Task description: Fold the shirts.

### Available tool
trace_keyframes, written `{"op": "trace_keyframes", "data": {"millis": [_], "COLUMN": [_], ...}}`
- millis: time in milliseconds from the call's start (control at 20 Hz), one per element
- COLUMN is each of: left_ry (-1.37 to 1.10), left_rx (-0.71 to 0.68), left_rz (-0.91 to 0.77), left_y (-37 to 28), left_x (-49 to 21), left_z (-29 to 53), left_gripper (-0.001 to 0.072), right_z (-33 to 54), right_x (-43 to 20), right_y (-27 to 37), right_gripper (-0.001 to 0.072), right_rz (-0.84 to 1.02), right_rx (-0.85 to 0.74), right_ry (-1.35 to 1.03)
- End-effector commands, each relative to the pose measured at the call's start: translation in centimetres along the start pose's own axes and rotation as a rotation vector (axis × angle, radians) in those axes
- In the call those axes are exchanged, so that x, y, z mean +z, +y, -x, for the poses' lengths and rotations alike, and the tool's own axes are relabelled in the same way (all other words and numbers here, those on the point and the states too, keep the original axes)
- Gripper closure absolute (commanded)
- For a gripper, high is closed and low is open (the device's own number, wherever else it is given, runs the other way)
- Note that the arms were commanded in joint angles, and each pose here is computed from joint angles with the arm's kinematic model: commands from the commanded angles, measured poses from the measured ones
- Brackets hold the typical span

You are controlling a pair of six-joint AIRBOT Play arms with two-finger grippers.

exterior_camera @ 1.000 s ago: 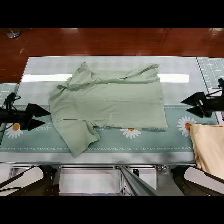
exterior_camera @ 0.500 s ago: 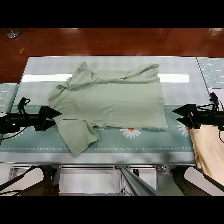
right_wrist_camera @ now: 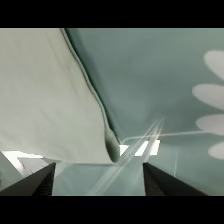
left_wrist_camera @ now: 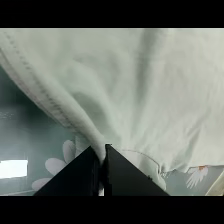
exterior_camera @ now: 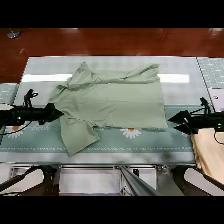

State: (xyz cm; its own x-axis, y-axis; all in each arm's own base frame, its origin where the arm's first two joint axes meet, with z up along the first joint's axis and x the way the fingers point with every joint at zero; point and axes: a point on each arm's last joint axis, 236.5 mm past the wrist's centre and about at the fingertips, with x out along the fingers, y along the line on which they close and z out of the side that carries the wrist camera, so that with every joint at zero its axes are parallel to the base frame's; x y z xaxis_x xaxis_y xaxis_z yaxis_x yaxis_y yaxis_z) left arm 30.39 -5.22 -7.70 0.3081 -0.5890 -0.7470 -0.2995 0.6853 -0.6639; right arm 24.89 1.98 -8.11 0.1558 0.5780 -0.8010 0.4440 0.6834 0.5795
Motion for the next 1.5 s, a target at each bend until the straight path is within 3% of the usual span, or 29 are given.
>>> {"op": "trace_keyframes", "data": {"millis": [0,250,300,400,450,550,700,850,1000,1250,1450], "left_ry": [0.018,0.018,0.018,0.029,0.042,0.023,-0.186,-0.499,-0.784,-1.086,-1.249], "left_rx": [-0.013,-0.013,-0.013,-0.019,-0.026,-0.049,-0.23,-0.388,-0.421,-0.365,-0.116], "left_rz": [-0.014,-0.014,-0.014,-0.014,-0.014,-0.032,-0.127,-0.378,-0.66,-0.901,-0.976], "left_y": [-0.5,-0.5,-0.5,-0.7,-0.9,-2.0,-10.6,-22.9,-32.5,-39.3,-38.7], "left_x": [-0.3,-0.3,-0.3,-0.6,-0.9,-0.2,5.6,10.0,8.7,0.0,-6.1], "left_z": [0.1,0.1,0.1,0.1,0.1,0.8,6.3,18.2,30.6,43.7,46.5], "left_gripper": [0.0672,0.0672,0.0672,0.0672,0.0672,0.0672,0.0672,0.0672,0.0672,0.0673,0.0673], "right_z": [-2.6,-5.0,-5.3,-5.6,-5.4,-4.0,2.1,13.5,26.7,41.2,46.1], "right_x": [-0.3,1.3,1.6,1.2,0.8,1.8,6.9,10.9,8.1,-3.7,-10.7], "right_y": [1.2,3.8,4.4,5.7,6.6,8.6,15.8,26.5,35.4,39.4,36.4], "right_gripper": [0.0084,0.0092,0.0157,0.0664,0.0695,0.0695,0.0695,0.0695,0.0695,0.0695,0.0695], "right_rz": [0.017,0.037,0.045,0.102,0.163,0.222,0.375,0.592,0.83,1.026,1.048], "right_rx": [-0.022,-0.029,-0.032,-0.031,-0.025,-0.011,0.04,0.11,0.163,0.158,0.022], "right_ry": [0.061,0.095,0.103,0.138,0.161,0.153,-0.008,-0.337,-0.68,-1.125,-1.312]}}
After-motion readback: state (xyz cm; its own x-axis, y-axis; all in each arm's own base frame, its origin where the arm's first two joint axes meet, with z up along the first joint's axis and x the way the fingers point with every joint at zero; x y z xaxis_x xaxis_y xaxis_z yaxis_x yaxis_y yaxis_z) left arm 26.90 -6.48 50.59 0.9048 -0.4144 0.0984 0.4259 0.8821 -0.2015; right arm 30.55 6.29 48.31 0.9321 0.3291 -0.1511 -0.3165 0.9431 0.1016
